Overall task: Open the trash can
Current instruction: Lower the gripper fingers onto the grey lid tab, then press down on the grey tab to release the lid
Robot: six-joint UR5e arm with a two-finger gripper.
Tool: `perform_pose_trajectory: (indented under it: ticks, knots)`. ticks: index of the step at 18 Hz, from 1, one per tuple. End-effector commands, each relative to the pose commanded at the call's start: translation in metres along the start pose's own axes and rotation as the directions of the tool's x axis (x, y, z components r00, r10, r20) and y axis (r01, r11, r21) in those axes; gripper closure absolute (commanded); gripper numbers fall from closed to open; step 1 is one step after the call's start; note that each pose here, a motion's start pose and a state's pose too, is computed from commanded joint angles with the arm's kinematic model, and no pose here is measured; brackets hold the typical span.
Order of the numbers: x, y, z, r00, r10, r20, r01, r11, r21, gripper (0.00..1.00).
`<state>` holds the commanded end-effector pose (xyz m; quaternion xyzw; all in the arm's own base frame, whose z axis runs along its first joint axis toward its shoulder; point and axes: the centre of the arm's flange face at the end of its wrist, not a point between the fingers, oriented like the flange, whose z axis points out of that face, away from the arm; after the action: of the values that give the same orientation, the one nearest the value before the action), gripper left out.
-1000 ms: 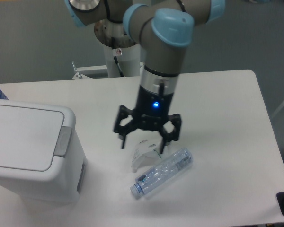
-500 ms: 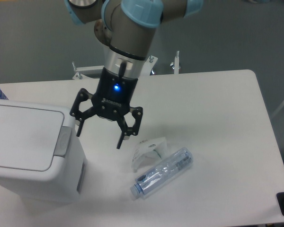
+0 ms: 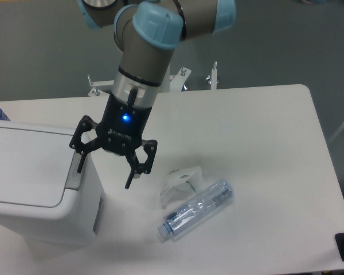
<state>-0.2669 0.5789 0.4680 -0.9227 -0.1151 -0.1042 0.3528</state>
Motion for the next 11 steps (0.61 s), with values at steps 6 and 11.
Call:
perform_pose_trajectory:
  ticks: [6, 11]
  knots:
    - [-0.0010, 0.0044, 0.0027, 1.000, -0.006, 0.003, 0.006, 1.000, -0.011, 0.00]
    - [-0.0017, 0.0058, 0.0037, 1.000, -0.009, 0.007, 0.009, 1.000, -0.014, 0.00]
